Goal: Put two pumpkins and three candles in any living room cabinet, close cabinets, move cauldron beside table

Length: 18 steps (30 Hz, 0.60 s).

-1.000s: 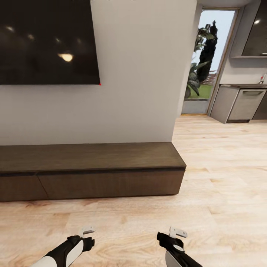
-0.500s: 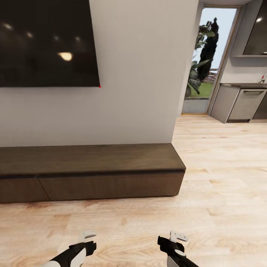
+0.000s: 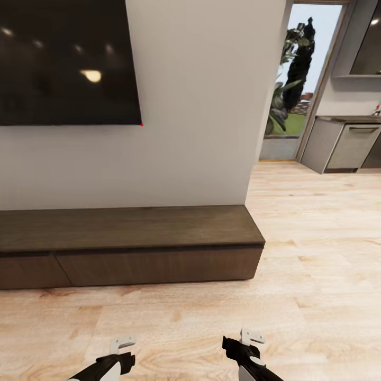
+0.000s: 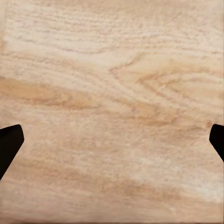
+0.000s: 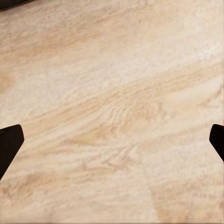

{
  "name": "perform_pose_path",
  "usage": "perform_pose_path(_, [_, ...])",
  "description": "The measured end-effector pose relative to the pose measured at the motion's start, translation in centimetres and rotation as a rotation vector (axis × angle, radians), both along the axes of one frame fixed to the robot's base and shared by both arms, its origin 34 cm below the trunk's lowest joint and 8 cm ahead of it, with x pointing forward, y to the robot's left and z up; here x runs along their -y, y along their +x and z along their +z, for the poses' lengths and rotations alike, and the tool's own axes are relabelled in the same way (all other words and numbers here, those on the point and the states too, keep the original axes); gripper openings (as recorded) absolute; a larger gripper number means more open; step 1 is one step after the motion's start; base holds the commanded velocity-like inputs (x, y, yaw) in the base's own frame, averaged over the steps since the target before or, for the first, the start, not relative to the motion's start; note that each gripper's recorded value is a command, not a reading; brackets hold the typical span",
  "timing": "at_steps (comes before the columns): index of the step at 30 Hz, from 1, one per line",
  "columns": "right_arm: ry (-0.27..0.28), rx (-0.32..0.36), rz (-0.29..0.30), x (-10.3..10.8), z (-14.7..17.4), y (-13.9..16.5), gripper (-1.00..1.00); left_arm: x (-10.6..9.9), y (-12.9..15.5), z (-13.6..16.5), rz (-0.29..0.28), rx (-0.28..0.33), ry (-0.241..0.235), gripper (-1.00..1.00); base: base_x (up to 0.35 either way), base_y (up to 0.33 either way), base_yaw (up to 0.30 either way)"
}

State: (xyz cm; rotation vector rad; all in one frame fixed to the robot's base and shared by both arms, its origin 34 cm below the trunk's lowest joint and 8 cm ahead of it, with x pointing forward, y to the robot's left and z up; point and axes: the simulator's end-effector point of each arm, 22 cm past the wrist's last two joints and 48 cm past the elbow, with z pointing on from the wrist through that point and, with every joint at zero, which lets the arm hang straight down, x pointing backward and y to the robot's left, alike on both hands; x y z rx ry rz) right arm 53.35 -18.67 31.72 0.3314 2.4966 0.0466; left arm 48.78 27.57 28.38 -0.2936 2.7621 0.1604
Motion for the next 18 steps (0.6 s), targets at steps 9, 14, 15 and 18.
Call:
perform_pose_path(9, [-0.018, -0.025, -0.007, 0.8, 0.7, -0.9, 1.00, 0.0, -0.5, 1.2, 0.001, -0.022, -0.001, 1.00, 0.000, 0.000, 0.000])
perform_pose_path(14, [-0.020, -0.033, -0.008, 0.9, 1.4, -1.0, 1.00, 0.5, -0.7, 1.9, -0.001, -0.032, -0.006, 1.00, 0.000, 0.000, 0.000])
perform_pose_path(15, [-0.020, -0.034, -0.008, 0.9, 1.5, -1.0, 1.00, 0.5, -0.7, 2.0, -0.001, -0.034, -0.006, 1.00, 0.000, 0.000, 0.000])
perform_pose_path(18, [-0.020, -0.039, -0.008, 0.9, 2.0, -1.0, 1.00, 0.5, -0.8, 2.5, -0.001, -0.039, -0.007, 1.00, 0.000, 0.000, 0.000])
